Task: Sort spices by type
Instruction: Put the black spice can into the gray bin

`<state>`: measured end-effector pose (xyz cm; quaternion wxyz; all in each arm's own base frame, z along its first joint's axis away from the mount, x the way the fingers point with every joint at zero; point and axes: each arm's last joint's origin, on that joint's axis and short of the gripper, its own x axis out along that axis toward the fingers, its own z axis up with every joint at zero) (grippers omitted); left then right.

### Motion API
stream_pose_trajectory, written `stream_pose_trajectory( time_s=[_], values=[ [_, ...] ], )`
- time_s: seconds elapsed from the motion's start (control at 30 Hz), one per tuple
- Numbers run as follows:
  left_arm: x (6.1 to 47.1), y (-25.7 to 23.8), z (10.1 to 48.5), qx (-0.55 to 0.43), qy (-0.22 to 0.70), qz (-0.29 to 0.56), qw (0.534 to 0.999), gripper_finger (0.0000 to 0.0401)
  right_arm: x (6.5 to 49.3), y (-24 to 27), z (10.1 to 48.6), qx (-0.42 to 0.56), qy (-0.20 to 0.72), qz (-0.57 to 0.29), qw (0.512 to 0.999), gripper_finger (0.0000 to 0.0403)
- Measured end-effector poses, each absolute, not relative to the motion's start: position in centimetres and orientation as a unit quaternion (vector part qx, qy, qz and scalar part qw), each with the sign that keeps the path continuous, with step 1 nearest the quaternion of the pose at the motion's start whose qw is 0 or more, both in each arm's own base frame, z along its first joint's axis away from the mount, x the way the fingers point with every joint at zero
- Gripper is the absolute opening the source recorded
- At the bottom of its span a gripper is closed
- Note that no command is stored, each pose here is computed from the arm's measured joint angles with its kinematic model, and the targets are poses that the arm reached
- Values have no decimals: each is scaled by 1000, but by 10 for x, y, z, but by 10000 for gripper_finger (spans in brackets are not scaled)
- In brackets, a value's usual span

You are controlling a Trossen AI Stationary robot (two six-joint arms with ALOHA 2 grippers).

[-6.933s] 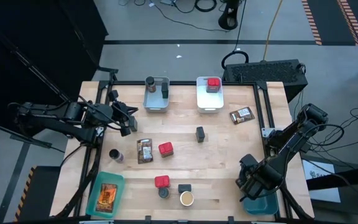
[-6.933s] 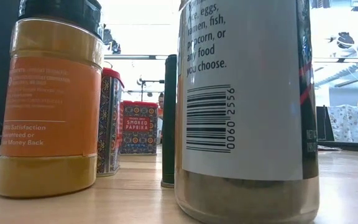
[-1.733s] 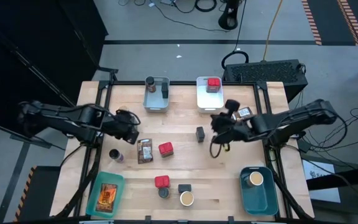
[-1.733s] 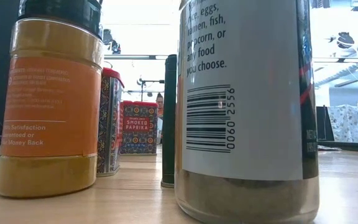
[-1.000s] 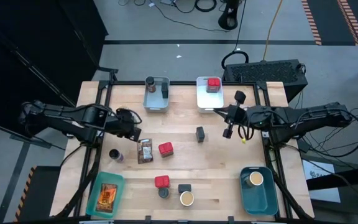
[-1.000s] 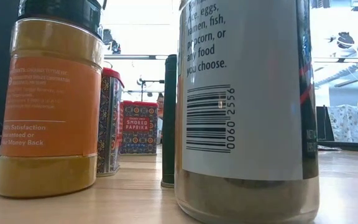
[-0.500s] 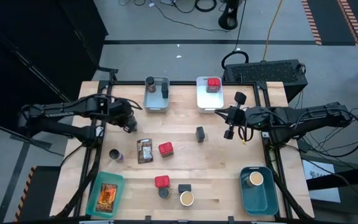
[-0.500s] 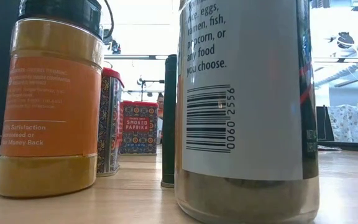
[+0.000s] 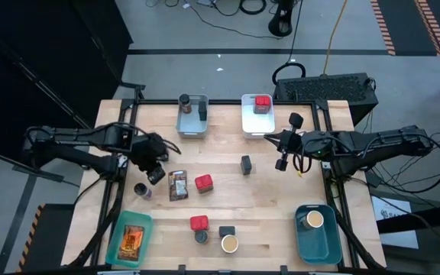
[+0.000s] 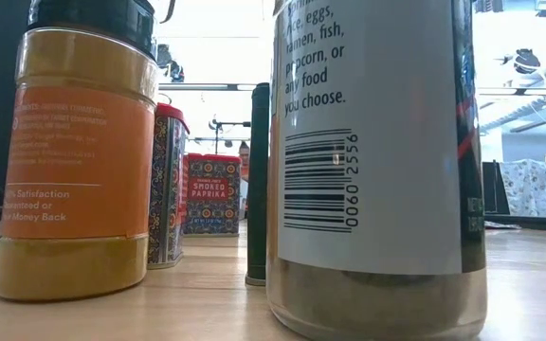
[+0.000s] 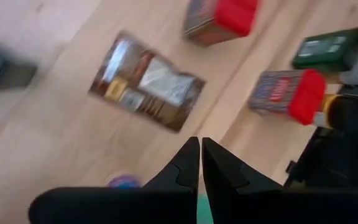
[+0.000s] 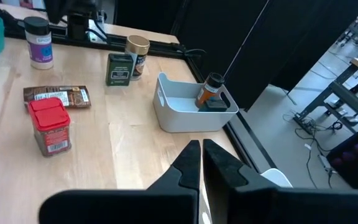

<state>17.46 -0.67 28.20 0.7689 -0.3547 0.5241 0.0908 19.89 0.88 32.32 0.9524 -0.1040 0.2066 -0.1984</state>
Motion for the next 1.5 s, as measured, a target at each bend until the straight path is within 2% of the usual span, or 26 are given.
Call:
stream_pose_trajectory(
  time_s=[0.53,0.87,1.0,1.33,1.5],
  values=[
    [184,-46,291,-160,435,67,883,20,200,9,323,-46,195,-211,957,0],
    [188,-46,294,-122,394,109,905,20,212,10,312,-27,213,-230,949,0],
    [189,-44,296,-108,369,144,912,20,213,3,308,26,197,-313,929,0],
    [190,-38,299,11,340,212,916,20,204,-19,296,142,236,-385,881,0],
    [191,-37,301,57,330,224,915,20,193,-23,288,213,316,-439,814,0]
  ],
)
